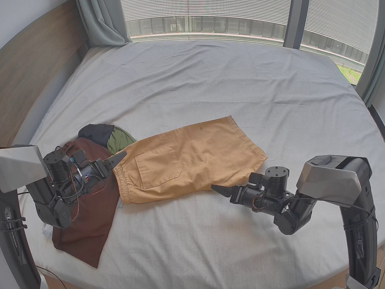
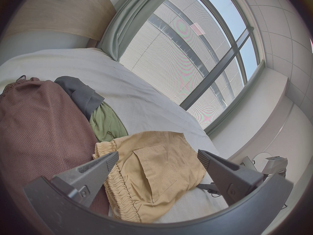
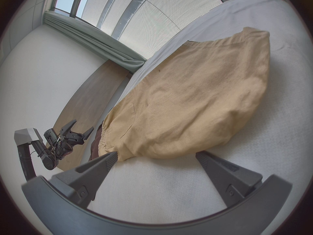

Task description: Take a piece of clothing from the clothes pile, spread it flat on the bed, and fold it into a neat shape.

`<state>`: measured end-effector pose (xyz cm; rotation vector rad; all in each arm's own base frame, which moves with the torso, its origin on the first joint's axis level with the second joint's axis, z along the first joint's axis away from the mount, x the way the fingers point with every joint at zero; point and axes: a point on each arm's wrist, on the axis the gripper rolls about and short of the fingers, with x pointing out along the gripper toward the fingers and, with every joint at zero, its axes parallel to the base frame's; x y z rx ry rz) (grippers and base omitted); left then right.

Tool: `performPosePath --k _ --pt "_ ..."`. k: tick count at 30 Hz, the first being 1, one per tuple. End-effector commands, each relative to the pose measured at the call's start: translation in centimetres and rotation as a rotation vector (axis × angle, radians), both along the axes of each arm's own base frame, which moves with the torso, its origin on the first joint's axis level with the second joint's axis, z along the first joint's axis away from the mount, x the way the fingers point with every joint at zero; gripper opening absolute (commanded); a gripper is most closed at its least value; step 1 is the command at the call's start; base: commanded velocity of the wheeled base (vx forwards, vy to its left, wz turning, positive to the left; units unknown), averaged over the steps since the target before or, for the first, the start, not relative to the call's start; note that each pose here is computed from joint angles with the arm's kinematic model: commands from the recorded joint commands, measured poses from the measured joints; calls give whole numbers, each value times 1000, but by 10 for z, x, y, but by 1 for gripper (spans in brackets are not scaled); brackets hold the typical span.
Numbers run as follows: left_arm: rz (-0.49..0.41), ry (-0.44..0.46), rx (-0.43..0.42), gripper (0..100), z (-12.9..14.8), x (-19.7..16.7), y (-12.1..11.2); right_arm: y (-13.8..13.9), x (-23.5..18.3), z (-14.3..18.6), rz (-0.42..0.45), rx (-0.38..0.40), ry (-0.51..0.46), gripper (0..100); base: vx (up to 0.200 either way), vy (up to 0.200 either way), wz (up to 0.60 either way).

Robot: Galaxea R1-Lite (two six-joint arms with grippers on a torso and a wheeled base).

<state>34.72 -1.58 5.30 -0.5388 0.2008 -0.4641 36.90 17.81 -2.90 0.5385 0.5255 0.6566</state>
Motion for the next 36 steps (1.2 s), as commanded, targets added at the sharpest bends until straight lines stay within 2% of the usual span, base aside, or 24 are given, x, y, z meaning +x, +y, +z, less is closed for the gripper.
performPosePath --k 1,7,11,15,18,22,36 --pt "2 -1 0 100 0 0 1 9 2 -18 15 -4 25 100 0 0 0" --pt "7 -2 -2 100 0 1 3 30 9 -25 6 38 22 100 0 0 0" --pt "12 -5 -2 100 1 1 4 52 20 -23 -3 85 -26 100 0 0 0" --pt "12 -5 -2 100 1 1 4 60 24 -19 -9 103 -42 100 0 0 0" --pt "12 -5 -2 100 1 1 4 64 22 -17 -9 129 -19 100 0 0 0" --pt "10 -5 -2 100 1 1 4 67 26 -12 -17 145 -43 100 0 0 0" --pt "10 -3 -2 100 0 1 4 56 38 -15 -97 147 -66 100 0 0 0"
